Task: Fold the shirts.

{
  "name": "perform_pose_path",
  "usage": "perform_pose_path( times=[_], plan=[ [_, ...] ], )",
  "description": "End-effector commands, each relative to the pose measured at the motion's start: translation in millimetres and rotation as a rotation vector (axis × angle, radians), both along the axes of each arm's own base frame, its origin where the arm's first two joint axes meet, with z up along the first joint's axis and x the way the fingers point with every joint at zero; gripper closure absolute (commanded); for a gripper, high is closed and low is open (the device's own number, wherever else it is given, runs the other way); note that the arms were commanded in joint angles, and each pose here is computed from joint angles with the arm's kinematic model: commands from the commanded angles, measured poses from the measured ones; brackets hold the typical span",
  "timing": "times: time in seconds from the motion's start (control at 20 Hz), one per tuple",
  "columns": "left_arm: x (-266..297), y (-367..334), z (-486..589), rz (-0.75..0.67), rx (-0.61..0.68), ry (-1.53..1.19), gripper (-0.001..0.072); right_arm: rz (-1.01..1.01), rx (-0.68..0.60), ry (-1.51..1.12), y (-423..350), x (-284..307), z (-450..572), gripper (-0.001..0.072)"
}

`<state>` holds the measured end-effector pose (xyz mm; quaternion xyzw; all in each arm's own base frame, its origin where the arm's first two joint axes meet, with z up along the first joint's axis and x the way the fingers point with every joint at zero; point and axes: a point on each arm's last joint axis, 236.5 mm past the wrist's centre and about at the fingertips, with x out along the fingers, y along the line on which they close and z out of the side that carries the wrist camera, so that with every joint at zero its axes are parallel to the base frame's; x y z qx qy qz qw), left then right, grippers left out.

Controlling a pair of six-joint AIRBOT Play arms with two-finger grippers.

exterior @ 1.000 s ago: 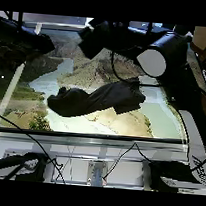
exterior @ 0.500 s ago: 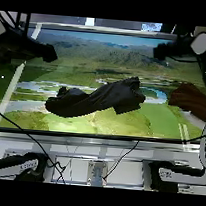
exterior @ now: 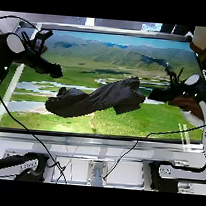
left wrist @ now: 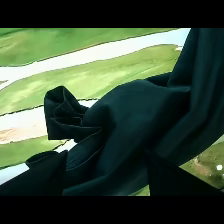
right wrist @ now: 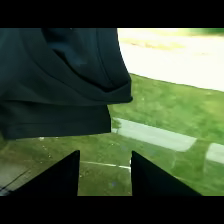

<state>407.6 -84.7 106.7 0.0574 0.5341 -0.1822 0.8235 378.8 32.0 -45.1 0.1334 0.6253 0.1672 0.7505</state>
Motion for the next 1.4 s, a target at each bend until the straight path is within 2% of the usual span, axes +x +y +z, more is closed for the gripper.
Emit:
perform_pose_path(
  times=[0.0,0.15,0.35,0.45,0.5,0.6,0.65,0.7,0.8,0.85,0.9,1.05,1.35],
  plan=[
    [-1.2,0.2,-4.4,0.015,-0.005,0.013,0.0151,-0.014,0.061,-0.021,11.3,-4.7,-46.3,0.0334],
    [-3.8,0.3,-5.4,0.031,-0.011,0.029,0.0152,-0.03,0.114,-0.095,19.8,17.6,-58.0,0.0335],
    [-10.9,3.1,-8.7,0.03,0.003,0.062,0.0152,-0.043,0.102,-0.225,15.4,46.7,-58.1,0.0357],
    [-10.9,2.2,-8.5,0.051,-0.01,0.067,0.0152,-0.018,0.089,-0.237,14.3,47.4,-62.6,0.0461],
    [-11.2,1.2,-8.3,0.058,-0.017,0.071,0.0153,-0.002,0.09,-0.236,15.9,45.8,-64.1,0.0559],
    [-16.5,1.4,-10.3,0.069,-0.019,0.098,0.0166,0.027,0.093,-0.244,20.3,44.7,-63.3,0.0687],
    [-26.6,5.3,-13.9,0.064,-0.006,0.142,0.0211,0.042,0.091,-0.247,22.9,44.0,-63.5,0.0688],
    [-38.6,12.1,-19.4,0.067,0.005,0.199,0.0214,0.053,0.09,-0.251,25.1,43.9,-63.3,0.0688],
    [-72.2,35.8,-44.0,0.113,0.013,0.369,0.0208,0.062,0.093,-0.251,29.2,43.4,-63.1,0.0688],
    [-88.3,47.1,-59.8,0.148,-0.001,0.451,0.0179,0.064,0.096,-0.249,30.2,42.9,-62.9,0.0688],
    [-100.6,53.3,-75.9,0.187,-0.04,0.514,0.0141,0.066,0.1,-0.246,31.2,42.0,-62.7,0.0687],
    [-124.6,37.7,-110.7,0.275,-0.254,0.641,0.0133,0.075,0.111,-0.235,33.8,38.7,-62.3,0.0687],
    [-149.1,49.6,-175.3,0.3,-0.189,0.653,0.0134,0.083,0.138,-0.22,39.3,34.3,-60.3,0.0688]
  ],
)
